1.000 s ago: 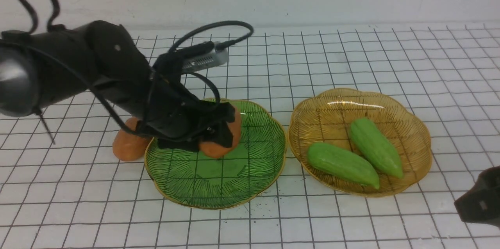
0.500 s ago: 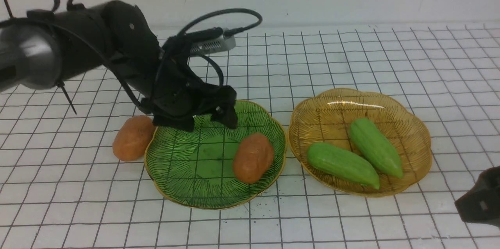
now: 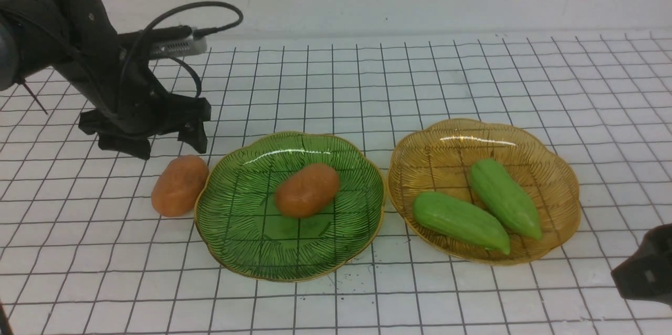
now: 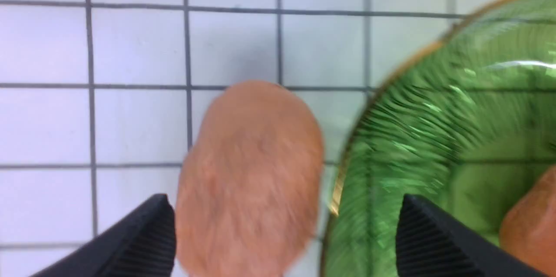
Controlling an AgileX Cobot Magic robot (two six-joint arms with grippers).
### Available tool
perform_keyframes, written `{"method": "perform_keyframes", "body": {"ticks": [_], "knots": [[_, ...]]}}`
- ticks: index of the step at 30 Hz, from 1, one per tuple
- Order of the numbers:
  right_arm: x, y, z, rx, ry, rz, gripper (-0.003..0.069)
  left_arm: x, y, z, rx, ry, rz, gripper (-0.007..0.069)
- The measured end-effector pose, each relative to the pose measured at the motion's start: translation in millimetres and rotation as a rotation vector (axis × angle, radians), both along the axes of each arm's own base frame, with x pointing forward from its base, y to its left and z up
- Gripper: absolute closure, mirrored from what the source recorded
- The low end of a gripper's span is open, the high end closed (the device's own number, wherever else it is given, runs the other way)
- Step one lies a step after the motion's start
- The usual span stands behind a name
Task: Put different types of vegetables on the plate.
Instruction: 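Put the potatoes from the left side into the left plate with the left gripper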
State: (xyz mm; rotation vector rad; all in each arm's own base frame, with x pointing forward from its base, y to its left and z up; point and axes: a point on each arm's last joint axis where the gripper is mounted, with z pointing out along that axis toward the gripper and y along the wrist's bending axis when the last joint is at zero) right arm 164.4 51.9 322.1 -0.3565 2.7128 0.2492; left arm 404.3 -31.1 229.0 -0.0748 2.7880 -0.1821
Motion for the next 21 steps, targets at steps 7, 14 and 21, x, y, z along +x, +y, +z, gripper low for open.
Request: {"method": "perform_keyframes", "body": {"ticks": [7,14,21], "knots": [[0,0,0,0.000,0.000,0.000,0.0196,12,0,-40,0.003,0.061,0.011,0.0040],[0,0,0,0.000,0.000,0.000,0.0196,14,1,-44,0.017,0.064,0.008,0.0129],[0,0,0,0.001,-0.001,0.006,0.0196,13,7,-30,0.100,0.069,-0.030,0.0129]]}}
